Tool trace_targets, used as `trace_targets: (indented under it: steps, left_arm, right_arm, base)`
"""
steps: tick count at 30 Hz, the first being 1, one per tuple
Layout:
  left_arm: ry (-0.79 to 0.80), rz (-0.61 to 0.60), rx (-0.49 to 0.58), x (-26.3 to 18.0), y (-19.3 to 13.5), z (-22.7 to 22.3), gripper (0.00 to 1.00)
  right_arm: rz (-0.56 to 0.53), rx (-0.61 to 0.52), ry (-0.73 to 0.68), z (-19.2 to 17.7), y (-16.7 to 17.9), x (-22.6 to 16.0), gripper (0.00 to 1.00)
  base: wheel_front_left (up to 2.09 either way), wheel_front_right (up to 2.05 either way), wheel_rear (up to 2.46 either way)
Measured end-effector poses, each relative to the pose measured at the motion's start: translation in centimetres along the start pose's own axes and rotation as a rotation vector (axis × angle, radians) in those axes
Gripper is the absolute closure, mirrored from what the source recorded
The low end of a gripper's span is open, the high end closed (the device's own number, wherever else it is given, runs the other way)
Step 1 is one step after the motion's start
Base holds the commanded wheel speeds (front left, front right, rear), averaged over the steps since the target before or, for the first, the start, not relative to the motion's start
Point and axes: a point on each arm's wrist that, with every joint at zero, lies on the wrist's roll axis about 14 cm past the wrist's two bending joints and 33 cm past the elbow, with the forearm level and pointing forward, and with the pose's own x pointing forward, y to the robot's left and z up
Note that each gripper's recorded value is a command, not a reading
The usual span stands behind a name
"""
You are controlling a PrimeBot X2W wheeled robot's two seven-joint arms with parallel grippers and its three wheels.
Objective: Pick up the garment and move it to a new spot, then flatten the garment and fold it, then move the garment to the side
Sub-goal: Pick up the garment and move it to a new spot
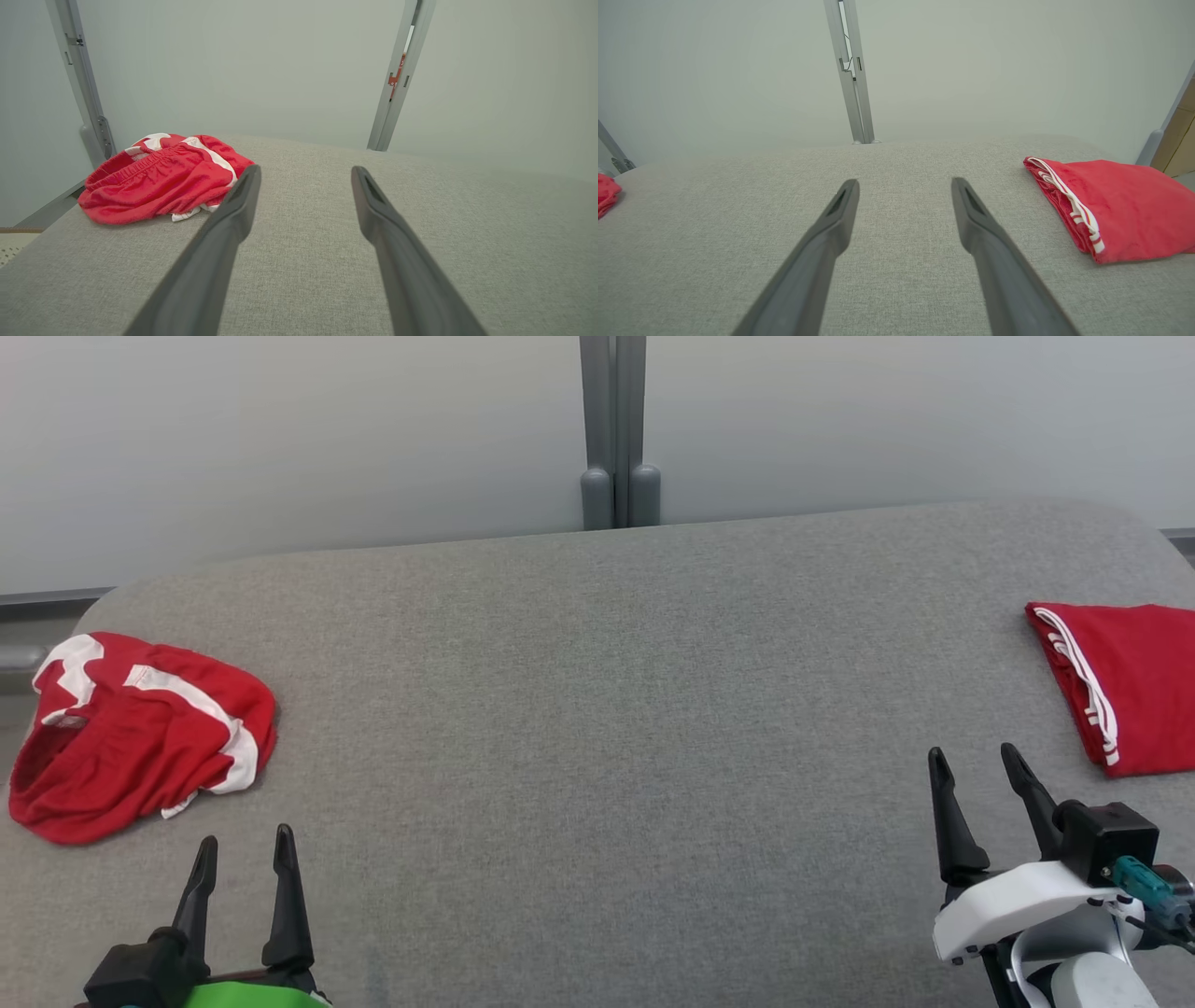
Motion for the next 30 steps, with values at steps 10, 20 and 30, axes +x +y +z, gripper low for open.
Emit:
trace_targets:
  steps: [10,20,30]
  left_arm:
    - [-0.049,0.087,0.020,-1.9,2.7,1.6,0.00]
    - [-0.077,0.246,0.035,-6.2,7.0,2.6,0.00]
    - [-0.097,0.434,0.046,-11.8,11.2,3.3,0.00]
  right_arm:
    - [0.132,0.004,0.015,-0.7,4.5,1.9,0.00]
    - [0.335,0.011,0.041,-1.7,11.6,3.9,0.00]
    - [0.521,0.015,0.060,-2.3,18.3,4.8,0.00]
  base:
    - [0.00,0.00,0.00]
    - [0.00,0.00,0.00]
    - [0.00,0.00,0.00]
